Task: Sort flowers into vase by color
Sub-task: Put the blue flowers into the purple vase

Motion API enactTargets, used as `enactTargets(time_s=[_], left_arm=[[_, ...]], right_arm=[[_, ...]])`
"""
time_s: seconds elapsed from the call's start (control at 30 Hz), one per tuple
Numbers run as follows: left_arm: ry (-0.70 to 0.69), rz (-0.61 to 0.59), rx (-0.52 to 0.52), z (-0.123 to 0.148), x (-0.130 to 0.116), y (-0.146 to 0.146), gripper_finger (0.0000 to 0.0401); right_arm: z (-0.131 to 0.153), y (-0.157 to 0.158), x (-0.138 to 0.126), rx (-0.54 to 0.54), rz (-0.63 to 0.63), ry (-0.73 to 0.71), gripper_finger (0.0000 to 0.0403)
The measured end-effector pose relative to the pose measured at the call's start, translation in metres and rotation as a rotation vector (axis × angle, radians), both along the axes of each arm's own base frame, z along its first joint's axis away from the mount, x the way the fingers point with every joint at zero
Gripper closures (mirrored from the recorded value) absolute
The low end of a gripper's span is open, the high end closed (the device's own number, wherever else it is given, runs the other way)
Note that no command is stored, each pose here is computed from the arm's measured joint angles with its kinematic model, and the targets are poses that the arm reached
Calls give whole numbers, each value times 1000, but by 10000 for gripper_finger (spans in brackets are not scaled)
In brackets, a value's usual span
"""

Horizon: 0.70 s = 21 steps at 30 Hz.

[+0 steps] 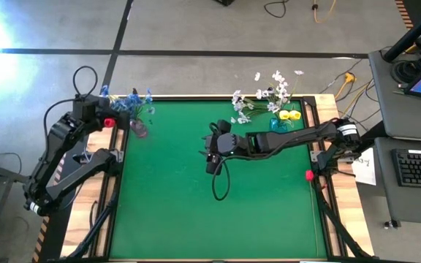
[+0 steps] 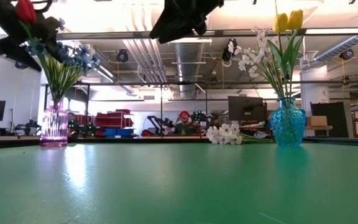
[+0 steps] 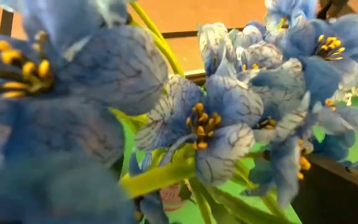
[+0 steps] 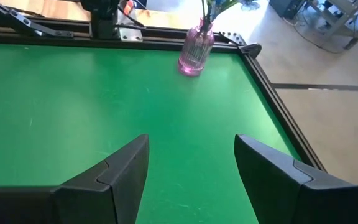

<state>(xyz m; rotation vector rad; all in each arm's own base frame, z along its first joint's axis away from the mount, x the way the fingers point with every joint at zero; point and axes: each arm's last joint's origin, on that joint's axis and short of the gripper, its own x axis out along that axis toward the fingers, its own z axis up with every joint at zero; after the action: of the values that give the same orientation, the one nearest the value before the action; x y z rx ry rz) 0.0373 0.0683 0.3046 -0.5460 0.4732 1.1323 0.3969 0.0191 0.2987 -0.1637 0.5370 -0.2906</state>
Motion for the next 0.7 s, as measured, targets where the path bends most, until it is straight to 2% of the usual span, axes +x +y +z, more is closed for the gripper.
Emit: enactTargets(time_s=[0.23,0.37,0.7], left_arm=[[-21,18,-17,-8,1,2,11],[-15,31,7,-12,0,2,11],[-42,24,-1,-19,1,2,11]], right_arm=[[-11,-7,3,37,40,-89,146],[-14,-14,9,42,33,-199,122],[-39,-35,37,27,2,-230,84]])
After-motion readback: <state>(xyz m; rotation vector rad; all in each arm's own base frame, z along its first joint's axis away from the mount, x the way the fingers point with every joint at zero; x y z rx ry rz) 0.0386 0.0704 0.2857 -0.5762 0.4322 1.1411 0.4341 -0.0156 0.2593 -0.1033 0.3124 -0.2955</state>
